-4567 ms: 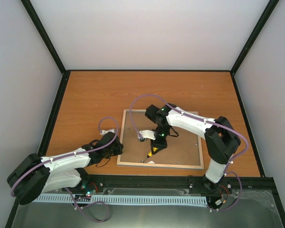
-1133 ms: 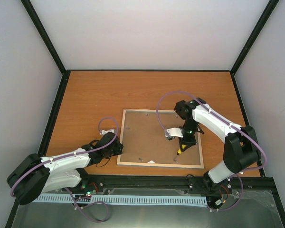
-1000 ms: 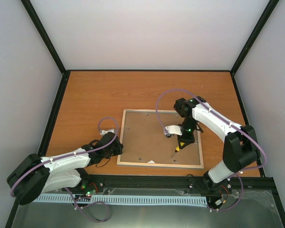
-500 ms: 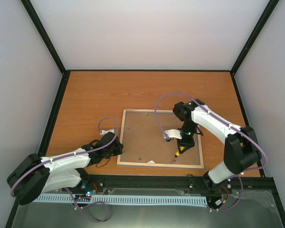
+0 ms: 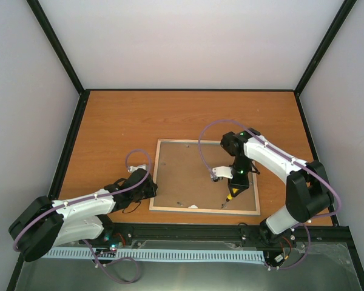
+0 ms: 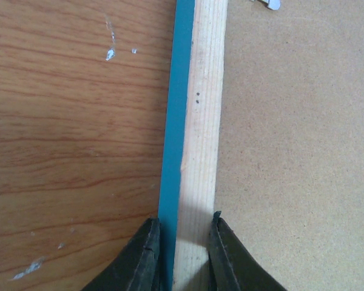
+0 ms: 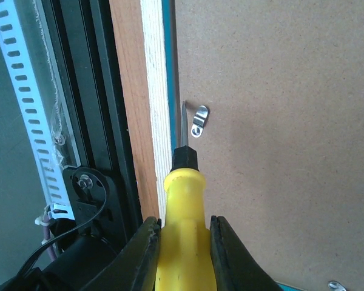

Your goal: Take the photo out of the frame

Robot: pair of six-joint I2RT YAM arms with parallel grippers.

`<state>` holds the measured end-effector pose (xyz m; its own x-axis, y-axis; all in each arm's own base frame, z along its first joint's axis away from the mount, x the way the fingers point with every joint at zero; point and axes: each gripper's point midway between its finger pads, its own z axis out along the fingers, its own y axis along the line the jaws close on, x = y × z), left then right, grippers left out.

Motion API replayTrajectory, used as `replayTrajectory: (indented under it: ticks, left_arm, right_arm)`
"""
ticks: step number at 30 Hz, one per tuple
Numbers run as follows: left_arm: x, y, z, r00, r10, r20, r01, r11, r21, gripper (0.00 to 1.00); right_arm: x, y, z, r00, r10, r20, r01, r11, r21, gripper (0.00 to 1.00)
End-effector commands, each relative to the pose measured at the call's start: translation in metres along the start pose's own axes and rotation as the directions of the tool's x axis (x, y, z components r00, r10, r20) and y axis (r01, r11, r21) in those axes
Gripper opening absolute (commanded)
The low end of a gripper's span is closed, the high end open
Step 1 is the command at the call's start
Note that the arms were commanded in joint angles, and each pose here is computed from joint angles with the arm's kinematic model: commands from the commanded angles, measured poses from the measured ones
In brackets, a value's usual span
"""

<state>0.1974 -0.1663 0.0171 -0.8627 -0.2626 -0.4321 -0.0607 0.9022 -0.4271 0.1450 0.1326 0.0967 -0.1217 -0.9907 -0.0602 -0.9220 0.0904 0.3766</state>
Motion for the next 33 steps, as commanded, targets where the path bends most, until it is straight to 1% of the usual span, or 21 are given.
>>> replayTrajectory:
  ticks: [1,10,20,22,24,26,28,30,31,32,33]
  left_arm:
    - [0.019,0.024,0.004,0.997,-0.047,-0.053,0.043,0.996,-0.078,0.01]
    - [0.018,0.024,0.004,0.998,-0.048,-0.052,0.044,0.996,-0.076,0.01]
    - [0.019,0.024,0.003,0.998,-0.046,-0.052,0.042,0.996,-0.074,0.01]
    - [0.019,0.024,0.003,0.998,-0.046,-0.053,0.042,0.996,-0.074,0.01]
    - [0.019,0.024,0.004,0.997,-0.046,-0.054,0.042,0.996,-0.076,0.01]
    - [0.018,0.023,0.004,0.998,-0.045,-0.053,0.041,0.996,-0.075,0.01]
    - [0.018,0.022,0.004,0.997,-0.045,-0.054,0.041,0.996,-0.074,0.01]
    - [0.018,0.022,0.003,0.997,-0.042,-0.059,0.037,0.996,-0.080,0.01]
    - [0.016,0.021,0.003,0.997,-0.042,-0.057,0.038,0.996,-0.083,0.02]
    - [0.015,0.022,0.001,0.997,-0.045,-0.059,0.039,0.995,-0.096,0.06]
    - [0.013,0.021,0.000,0.997,-0.046,-0.057,0.040,0.994,-0.102,0.13]
  right_arm:
    - [0.006,-0.026,-0.007,0.999,0.034,-0.036,-0.029,0.991,0.127,0.03]
    - [0.010,-0.029,-0.018,0.998,0.059,-0.035,-0.053,0.987,0.153,0.03]
    - [0.002,-0.024,-0.026,0.998,0.056,0.007,-0.057,0.990,0.131,0.03]
    - [-0.007,-0.018,-0.035,0.998,0.039,0.055,-0.045,0.992,0.118,0.03]
    - [-0.024,-0.009,-0.049,0.988,0.008,0.154,-0.025,0.993,0.112,0.03]
    - [-0.043,-0.003,-0.060,0.963,-0.008,0.269,-0.021,0.995,0.102,0.03]
    - [-0.064,-0.002,-0.068,0.920,-0.006,0.392,-0.035,0.994,0.099,0.03]
    - [-0.081,-0.010,-0.073,0.868,-0.020,0.497,-0.053,0.990,0.131,0.03]
    - [-0.085,-0.010,-0.073,0.850,-0.005,0.526,-0.069,0.990,0.121,0.03]
    - [-0.094,-0.017,-0.078,0.820,-0.019,0.572,-0.081,0.986,0.148,0.03]
    - [-0.100,-0.021,-0.081,0.794,-0.024,0.607,-0.094,0.982,0.162,0.03]
